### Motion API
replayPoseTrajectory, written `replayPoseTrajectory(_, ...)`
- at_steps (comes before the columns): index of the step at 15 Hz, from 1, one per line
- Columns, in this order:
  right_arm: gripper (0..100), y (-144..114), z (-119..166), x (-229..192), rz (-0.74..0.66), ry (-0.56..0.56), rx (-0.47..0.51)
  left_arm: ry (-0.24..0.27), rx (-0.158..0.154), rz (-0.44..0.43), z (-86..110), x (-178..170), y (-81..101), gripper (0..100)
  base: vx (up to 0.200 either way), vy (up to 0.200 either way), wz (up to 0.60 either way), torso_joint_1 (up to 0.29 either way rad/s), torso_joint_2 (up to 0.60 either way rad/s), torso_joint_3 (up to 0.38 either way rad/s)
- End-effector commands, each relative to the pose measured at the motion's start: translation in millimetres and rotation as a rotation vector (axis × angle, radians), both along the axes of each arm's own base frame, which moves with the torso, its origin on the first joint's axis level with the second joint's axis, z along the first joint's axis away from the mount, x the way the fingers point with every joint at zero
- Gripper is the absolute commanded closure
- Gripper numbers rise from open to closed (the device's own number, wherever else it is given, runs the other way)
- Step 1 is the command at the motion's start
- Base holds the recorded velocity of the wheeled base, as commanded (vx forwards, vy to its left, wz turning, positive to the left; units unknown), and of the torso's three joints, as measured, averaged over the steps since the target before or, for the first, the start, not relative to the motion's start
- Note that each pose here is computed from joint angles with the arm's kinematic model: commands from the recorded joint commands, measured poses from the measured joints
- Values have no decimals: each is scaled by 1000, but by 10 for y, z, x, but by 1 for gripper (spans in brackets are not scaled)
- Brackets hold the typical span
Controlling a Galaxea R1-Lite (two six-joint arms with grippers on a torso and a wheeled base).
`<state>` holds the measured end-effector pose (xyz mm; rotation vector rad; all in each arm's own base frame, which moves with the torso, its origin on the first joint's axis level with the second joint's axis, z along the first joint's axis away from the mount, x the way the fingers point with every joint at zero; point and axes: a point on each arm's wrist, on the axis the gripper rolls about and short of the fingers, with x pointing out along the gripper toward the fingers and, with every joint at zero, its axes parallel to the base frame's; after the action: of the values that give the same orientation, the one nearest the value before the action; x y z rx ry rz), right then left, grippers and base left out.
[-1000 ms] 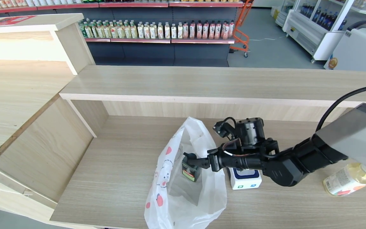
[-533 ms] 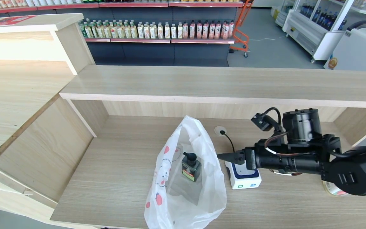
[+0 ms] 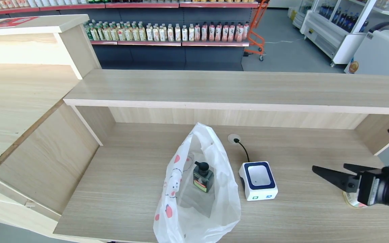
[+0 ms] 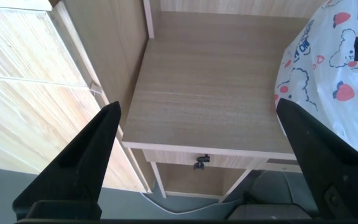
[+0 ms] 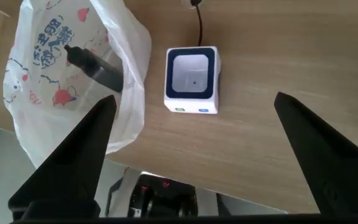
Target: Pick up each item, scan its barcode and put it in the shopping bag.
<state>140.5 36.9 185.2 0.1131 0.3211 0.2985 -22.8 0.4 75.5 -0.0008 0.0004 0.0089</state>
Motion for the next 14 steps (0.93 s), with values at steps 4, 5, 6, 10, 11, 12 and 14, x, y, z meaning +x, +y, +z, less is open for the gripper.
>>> replayPoseTrajectory(4,0,-379,-1073,-1546,-359,-203,-98,0,1,0,0,0,0,0,0,0,0,0,0,0)
replayPoseTrajectory(5,0,-377,-1082,-1581,-361,-249,-116,0,-1,0,0,0,0,0,0,0,0,0,0,0)
replayPoseTrajectory(6,0,-379,-1095,-1624,-339,-309,-138,0,-1,0,0,0,0,0,0,0,0,0,0,0)
replayPoseTrajectory(10,0,-378,-1097,-1633,-336,-317,-104,0,-1,0,0,0,0,0,0,0,0,0,0,0)
replayPoseTrajectory(11,0,-378,-1097,-1633,-336,-317,-104,0,-1,0,0,0,0,0,0,0,0,0,0,0)
replayPoseTrajectory(12,0,-378,-1097,-1633,-336,-317,-104,0,1,0,0,0,0,0,0,0,0,0,0,0)
replayPoseTrajectory(14,0,-378,-1097,-1633,-335,-318,-107,0,-1,0,0,0,0,0,0,0,0,0,0,0)
